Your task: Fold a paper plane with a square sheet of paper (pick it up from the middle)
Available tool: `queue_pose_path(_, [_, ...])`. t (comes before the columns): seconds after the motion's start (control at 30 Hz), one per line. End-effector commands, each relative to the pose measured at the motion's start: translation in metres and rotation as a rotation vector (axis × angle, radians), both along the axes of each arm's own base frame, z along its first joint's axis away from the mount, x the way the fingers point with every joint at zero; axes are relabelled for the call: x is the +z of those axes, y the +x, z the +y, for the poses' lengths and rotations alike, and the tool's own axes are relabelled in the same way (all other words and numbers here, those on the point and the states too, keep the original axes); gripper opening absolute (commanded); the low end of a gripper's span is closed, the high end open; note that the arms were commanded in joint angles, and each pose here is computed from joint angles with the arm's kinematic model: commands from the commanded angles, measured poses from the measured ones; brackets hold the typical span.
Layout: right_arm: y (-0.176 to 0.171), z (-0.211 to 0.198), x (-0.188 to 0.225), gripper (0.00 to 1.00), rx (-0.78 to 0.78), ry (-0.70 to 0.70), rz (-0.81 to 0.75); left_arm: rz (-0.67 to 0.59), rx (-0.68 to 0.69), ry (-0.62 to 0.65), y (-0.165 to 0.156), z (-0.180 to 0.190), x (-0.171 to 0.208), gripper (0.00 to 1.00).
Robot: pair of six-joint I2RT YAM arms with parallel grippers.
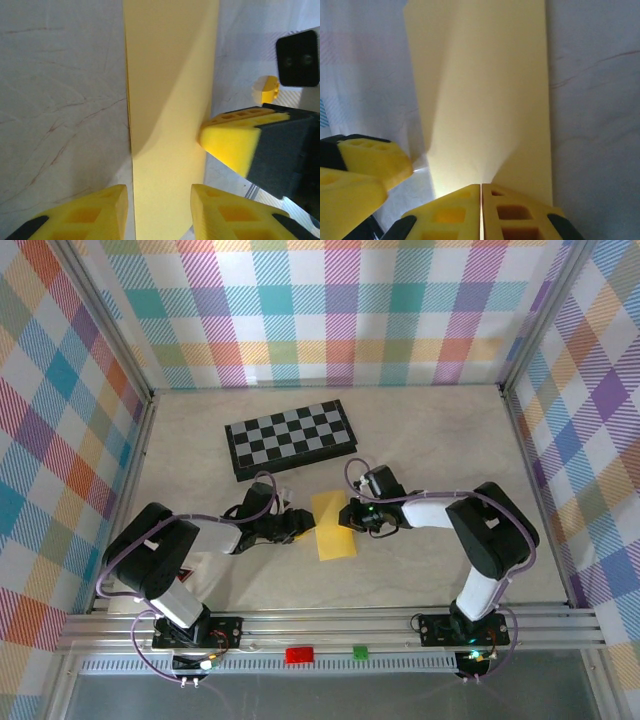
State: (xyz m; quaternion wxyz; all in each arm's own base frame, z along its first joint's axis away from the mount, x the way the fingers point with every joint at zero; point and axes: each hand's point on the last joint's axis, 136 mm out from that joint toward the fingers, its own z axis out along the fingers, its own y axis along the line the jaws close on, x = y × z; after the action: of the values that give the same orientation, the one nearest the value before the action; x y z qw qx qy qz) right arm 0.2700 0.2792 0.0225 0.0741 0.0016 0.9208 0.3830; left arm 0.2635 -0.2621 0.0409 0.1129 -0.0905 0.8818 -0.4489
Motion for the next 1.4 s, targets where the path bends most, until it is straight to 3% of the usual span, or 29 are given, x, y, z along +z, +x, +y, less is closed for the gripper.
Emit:
queue_pose_path(0.0, [-0.005,-0.005,-0.011,0.12,-0.024,0.032,0.046,-0.008,-0.038,0.007,0.000,-0.008,0.006,0.40])
queue_pose_path(0.3, [-0.011,-0.009,-0.025,0.13,-0.065,0.097,0.092,0.017,-0.088,0.021,-0.005,-0.021,-0.001,0.41])
queue_pose_path(0.57, [-0.013,-0.013,-0.032,0.14,-0.074,0.071,0.108,0.044,-0.090,0.043,-0.007,-0.023,-0.011,0.40])
queue_pose_path(0.67, [-0.014,-0.014,-0.033,0.15,-0.080,0.066,0.110,0.044,-0.096,0.038,-0.008,-0.025,-0.012,0.34])
queue_pose_path(0.87, [-0.013,-0.016,-0.029,0.15,-0.088,0.060,0.098,0.021,-0.083,0.048,-0.006,-0.024,-0.006,0.30])
queue_pose_path(1.1, [-0.010,-0.019,-0.019,0.16,-0.092,0.046,0.073,-0.025,-0.035,0.118,-0.001,-0.010,0.005,0.31])
queue_pose_path(1.37, [-0.006,-0.009,0.002,0.18,-0.076,0.120,0.033,-0.014,-0.028,0.135,-0.004,-0.006,0.003,0.41])
